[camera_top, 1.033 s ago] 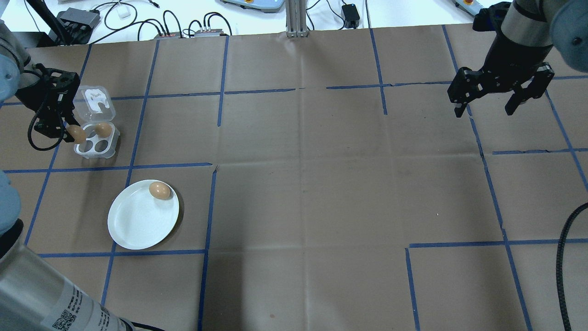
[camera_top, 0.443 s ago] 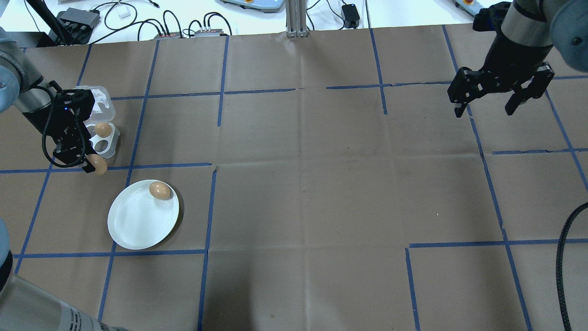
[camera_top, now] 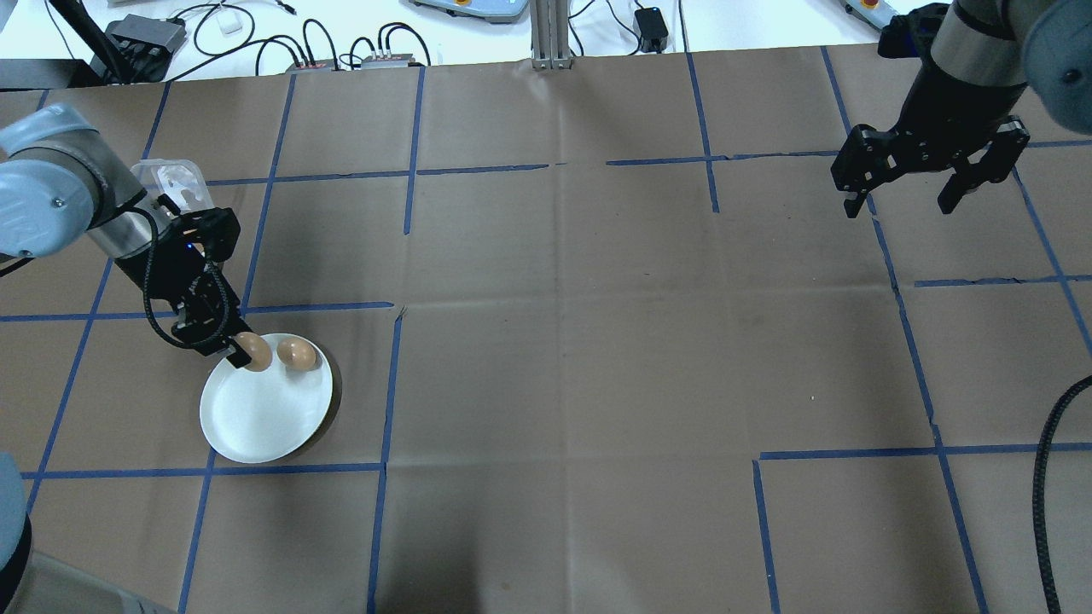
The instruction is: Place egg on plate
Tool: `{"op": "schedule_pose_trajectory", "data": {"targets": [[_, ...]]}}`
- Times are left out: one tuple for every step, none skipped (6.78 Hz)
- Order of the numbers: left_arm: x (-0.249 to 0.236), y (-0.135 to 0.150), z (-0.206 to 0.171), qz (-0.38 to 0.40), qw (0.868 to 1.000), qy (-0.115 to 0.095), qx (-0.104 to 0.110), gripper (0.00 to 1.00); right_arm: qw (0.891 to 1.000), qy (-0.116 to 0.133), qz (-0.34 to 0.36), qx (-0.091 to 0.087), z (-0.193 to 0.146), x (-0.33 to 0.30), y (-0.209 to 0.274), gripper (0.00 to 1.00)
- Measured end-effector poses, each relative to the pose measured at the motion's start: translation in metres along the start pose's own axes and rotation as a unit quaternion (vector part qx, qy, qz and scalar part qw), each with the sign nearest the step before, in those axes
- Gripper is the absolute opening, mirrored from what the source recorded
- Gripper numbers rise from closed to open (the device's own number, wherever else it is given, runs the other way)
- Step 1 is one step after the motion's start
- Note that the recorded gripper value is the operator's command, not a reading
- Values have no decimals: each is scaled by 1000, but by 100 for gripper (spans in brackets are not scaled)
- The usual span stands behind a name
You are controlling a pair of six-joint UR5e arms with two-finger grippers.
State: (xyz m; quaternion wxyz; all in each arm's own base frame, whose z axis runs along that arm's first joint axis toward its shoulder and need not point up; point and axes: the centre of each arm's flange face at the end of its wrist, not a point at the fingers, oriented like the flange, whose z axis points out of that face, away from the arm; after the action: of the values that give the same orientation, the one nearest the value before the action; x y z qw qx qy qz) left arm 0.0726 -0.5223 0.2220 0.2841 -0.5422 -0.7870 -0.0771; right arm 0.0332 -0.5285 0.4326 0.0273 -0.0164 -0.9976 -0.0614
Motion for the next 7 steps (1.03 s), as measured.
{"op": "schedule_pose_trajectory", "data": {"targets": [[2,-6,10,-1,1000,11,25,99,1000,0,0,0,0,0,0,100],[2,-8,13,-1,999,15,34,99,1000,0,0,0,0,0,0,100],[2,-9,13,-1,999,15,36,99,1000,0,0,0,0,0,0,100],[1,-9,6,0,999,7,35,99,1000,0,0,0,0,0,0,100],[-2,-9,-8,-1,999,-9,34,99,1000,0,0,0,0,0,0,100],[-5,-10,-28,-17,999,-30,33,98,1000,0,0,0,0,0,0,100],[-9,-12,-49,-62,996,-49,38,98,1000,0,0,0,0,0,0,100]]}}
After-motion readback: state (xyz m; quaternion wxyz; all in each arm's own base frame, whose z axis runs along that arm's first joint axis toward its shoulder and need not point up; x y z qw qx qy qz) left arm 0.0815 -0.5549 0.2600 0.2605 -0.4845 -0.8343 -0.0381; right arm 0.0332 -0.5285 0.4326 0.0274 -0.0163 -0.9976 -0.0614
